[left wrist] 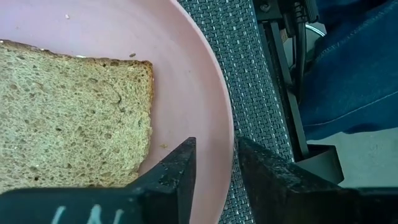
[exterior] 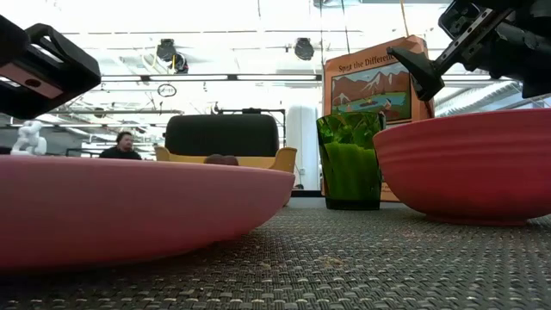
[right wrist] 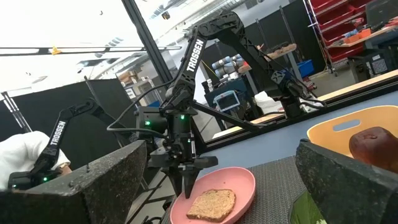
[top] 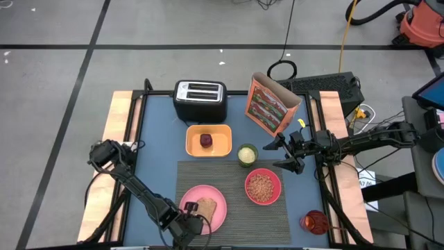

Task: Arrange a breakfast setting
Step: Adjust the pink plate on the gray table mat, then put the red apple on the gray table mat to the top of the pink plate

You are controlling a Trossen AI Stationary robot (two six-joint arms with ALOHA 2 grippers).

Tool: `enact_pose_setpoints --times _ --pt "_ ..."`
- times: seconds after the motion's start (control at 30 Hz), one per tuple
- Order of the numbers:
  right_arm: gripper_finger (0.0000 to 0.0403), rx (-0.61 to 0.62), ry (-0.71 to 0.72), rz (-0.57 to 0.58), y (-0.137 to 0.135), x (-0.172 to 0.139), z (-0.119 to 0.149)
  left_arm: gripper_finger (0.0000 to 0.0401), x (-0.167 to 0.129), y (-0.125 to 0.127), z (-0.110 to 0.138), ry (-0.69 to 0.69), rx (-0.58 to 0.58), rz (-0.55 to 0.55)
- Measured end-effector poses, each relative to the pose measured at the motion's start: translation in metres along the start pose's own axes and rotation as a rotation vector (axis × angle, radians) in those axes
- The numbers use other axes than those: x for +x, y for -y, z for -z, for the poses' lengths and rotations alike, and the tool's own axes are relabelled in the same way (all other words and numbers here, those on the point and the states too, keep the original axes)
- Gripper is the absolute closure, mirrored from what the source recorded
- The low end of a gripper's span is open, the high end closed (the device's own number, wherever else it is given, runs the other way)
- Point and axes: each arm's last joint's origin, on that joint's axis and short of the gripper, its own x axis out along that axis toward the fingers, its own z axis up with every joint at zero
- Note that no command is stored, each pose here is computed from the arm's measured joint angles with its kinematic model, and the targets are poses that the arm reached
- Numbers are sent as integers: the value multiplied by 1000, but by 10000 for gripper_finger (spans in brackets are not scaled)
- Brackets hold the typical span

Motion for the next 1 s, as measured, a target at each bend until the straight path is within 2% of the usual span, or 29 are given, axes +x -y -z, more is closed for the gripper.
enact_pose_setpoints --times 0.2,0.3,0.57,0.7,1.0 --pt "3 0 0 0 0 0 0 265 0 -2 -2 7 1 -3" --pt "3 0 0 0 0 0 0 265 -3 -5 -7 32 -54 5" --pt "3 0 -1 1 0 0 0 265 -40 -15 -27 123 -134 55" --pt "3 0 -1 1 0 0 0 265 -56 -31 -39 169 -170 41" --pt "3 -1 -1 1 0 0 0 265 -84 -80 -64 273 -105 -54"
